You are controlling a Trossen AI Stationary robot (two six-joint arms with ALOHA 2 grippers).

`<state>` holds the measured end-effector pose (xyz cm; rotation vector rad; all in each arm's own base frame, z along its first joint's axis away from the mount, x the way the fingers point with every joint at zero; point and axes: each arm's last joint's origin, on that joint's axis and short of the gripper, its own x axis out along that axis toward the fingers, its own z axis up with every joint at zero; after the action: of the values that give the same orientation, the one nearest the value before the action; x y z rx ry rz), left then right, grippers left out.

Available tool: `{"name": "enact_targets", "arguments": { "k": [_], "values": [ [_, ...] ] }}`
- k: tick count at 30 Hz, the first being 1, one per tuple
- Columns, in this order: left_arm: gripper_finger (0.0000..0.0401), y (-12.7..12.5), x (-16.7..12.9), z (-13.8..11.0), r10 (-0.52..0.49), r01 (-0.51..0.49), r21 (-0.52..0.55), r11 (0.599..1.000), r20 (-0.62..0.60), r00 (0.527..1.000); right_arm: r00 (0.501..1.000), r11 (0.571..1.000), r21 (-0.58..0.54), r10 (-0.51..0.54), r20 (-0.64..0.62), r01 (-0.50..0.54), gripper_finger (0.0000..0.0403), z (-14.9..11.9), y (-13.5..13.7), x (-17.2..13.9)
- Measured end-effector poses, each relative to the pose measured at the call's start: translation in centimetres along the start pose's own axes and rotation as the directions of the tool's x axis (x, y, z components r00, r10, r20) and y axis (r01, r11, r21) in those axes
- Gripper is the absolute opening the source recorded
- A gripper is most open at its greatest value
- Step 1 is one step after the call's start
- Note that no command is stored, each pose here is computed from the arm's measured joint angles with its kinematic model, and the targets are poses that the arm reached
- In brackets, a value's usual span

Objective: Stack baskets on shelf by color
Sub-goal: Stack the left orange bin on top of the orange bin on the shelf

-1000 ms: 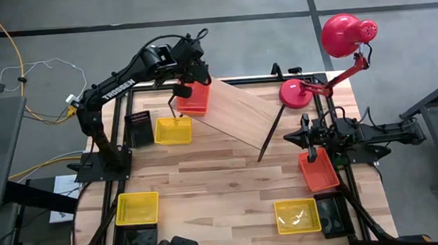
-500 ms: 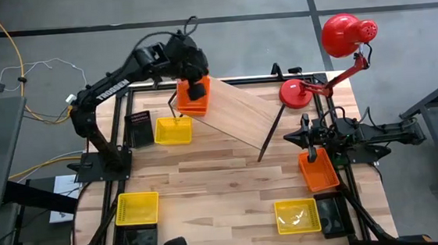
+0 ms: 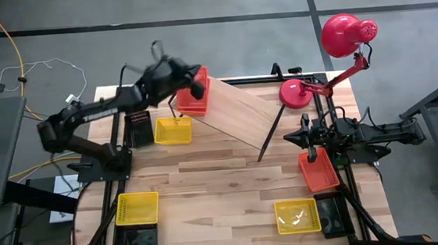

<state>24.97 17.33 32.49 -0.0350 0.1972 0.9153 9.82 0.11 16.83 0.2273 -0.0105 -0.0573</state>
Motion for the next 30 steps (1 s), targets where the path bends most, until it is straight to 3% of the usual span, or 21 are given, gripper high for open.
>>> {"name": "enact_targets", "arguments": {
  "k": [5,15,30],
  "values": [
    [0.0,1.1,-1.0,-3.7,0.087,-0.08,-0.095,0.992,0.075,0.993,1.0,1.0,0.0,0.0,0.0,0.0,0.0,0.0,0.0,0.0],
    [0.0,1.4,0.2,-2.3,0.1,-0.08,-0.129,0.988,0.156,0.983,1.0,1.0,0.0,0.0,0.0,0.0,0.0,0.0,0.0,0.0],
    [0.0,0.7,4.1,-4.5,0.135,-0.131,-0.103,0.986,0.033,0.99,1.0,1.0,0.0,0.0,0.0,0.0,0.0,0.0,0.0,0.0]
  ]
}}
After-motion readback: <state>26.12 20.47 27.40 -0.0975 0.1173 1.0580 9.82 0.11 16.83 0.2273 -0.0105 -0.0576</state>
